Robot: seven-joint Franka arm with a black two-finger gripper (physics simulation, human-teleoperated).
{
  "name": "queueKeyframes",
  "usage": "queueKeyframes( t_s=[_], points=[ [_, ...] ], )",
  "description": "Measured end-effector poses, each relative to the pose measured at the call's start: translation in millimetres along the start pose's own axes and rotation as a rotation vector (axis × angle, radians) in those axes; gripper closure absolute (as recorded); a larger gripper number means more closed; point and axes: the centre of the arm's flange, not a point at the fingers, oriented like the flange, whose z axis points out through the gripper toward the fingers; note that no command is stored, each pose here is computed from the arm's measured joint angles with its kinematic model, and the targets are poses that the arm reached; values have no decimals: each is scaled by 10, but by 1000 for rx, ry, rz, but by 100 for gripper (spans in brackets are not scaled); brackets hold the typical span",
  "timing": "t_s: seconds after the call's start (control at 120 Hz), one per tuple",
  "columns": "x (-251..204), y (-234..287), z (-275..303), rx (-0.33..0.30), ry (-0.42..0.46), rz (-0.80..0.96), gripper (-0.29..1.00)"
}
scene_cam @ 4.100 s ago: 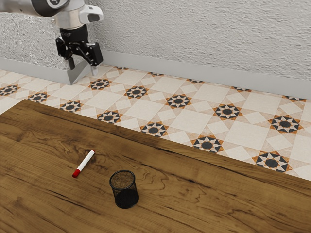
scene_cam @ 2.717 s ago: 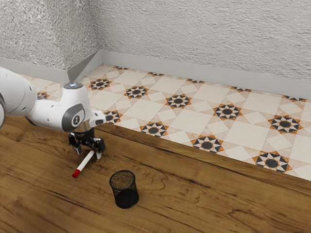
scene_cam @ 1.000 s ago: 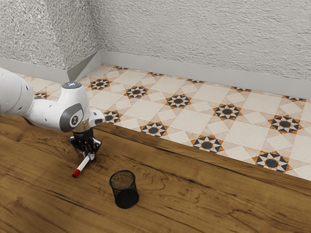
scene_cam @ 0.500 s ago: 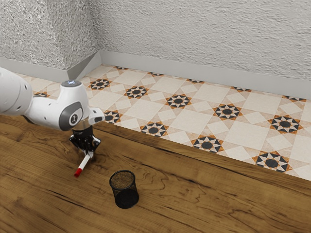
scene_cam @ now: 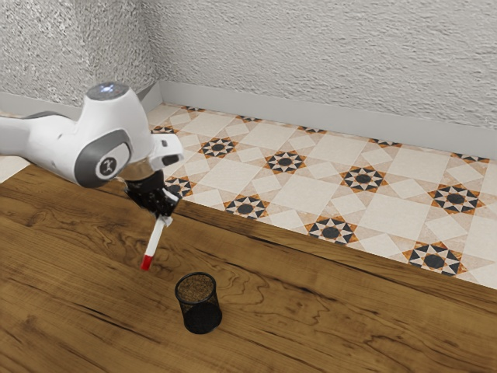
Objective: Put the marker into the pen holder.
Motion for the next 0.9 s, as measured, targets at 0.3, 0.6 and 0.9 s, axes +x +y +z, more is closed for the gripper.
queueKeyframes(
  t_s=[0.3, 0.6, 0.9],
  points=[
    [-116, 697, -237, -60, 89, 103, 75],
    [-252, 866, -170, -111, 180, 113, 74],
    [-415, 935, -168, -138, 204, 120, 73]
  ],
)
